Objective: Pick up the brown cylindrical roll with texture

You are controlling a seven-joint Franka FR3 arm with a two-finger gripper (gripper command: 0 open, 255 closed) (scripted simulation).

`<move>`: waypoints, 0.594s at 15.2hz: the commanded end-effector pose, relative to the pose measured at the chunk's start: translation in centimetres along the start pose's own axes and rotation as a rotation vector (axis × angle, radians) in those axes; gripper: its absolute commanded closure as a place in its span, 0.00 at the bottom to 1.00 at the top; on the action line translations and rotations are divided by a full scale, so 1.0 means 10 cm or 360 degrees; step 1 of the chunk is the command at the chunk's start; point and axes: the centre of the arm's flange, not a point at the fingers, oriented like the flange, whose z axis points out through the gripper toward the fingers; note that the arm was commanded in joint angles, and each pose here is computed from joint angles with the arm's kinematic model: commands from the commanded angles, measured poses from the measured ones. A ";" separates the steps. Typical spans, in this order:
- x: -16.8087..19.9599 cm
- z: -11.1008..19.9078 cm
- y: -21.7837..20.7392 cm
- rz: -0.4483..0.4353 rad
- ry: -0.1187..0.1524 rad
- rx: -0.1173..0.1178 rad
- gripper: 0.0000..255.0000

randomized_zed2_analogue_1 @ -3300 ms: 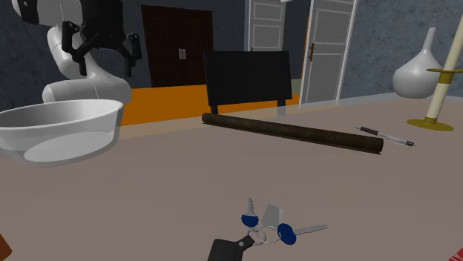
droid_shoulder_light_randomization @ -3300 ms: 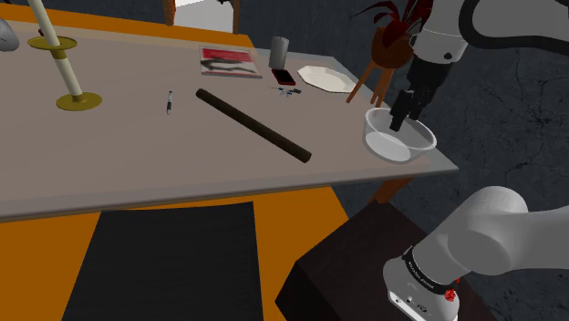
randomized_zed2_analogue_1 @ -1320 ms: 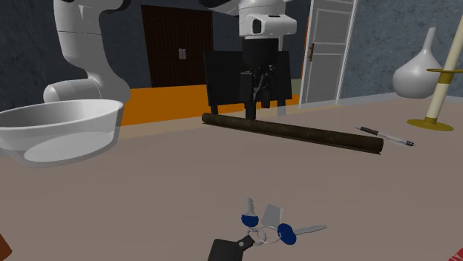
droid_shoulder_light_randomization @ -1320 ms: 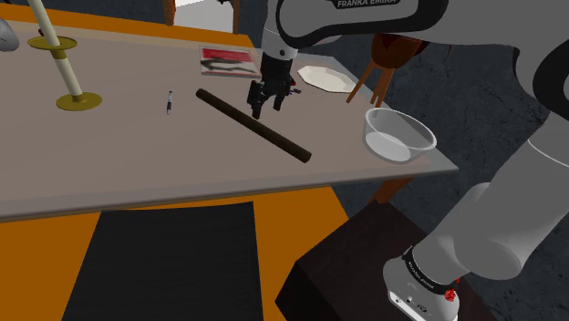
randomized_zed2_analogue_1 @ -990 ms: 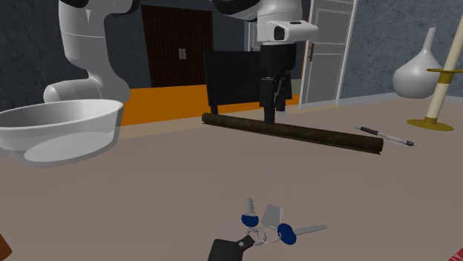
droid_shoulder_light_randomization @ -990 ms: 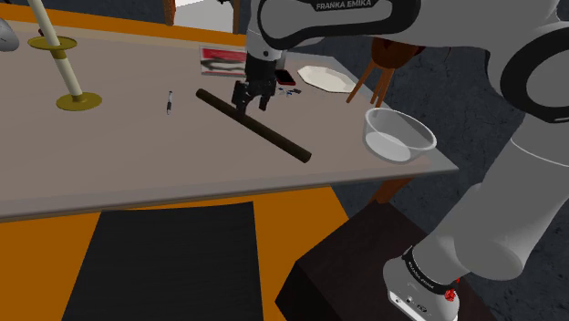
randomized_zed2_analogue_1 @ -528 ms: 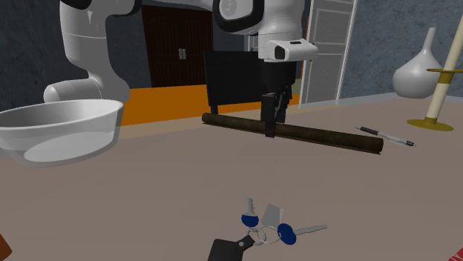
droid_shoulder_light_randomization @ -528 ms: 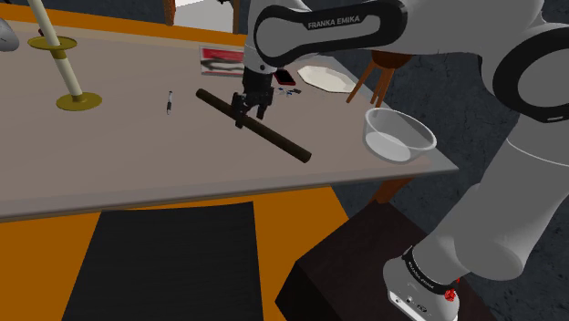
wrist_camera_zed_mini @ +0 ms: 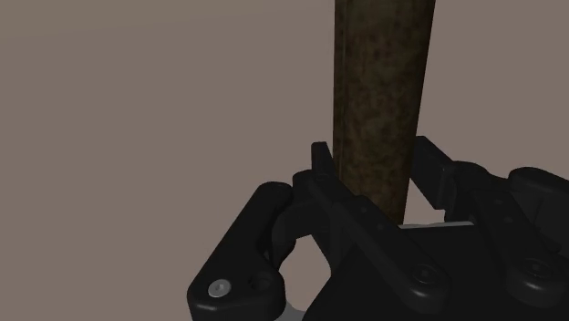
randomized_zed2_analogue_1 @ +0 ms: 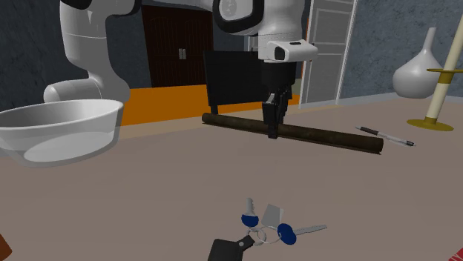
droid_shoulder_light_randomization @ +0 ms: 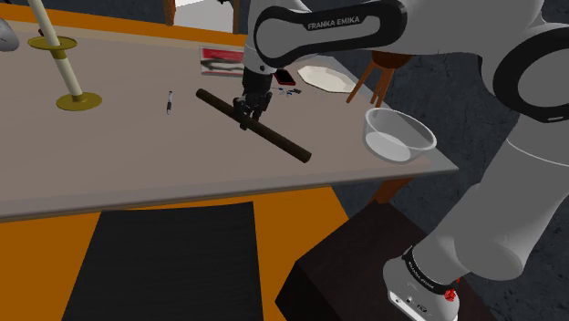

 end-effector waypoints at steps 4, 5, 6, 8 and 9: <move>0.00 -0.09 -0.01 0.0000 -0.0002 0.0000 1.00; 0.01 -0.15 -0.01 0.0000 -0.0002 0.0000 1.00; 0.01 -0.20 -0.02 0.0000 -0.0002 0.0000 1.00; 0.01 -0.30 -0.03 0.0000 -0.0002 0.0000 1.00; 0.01 -0.36 -0.03 0.0000 -0.0002 0.0000 1.00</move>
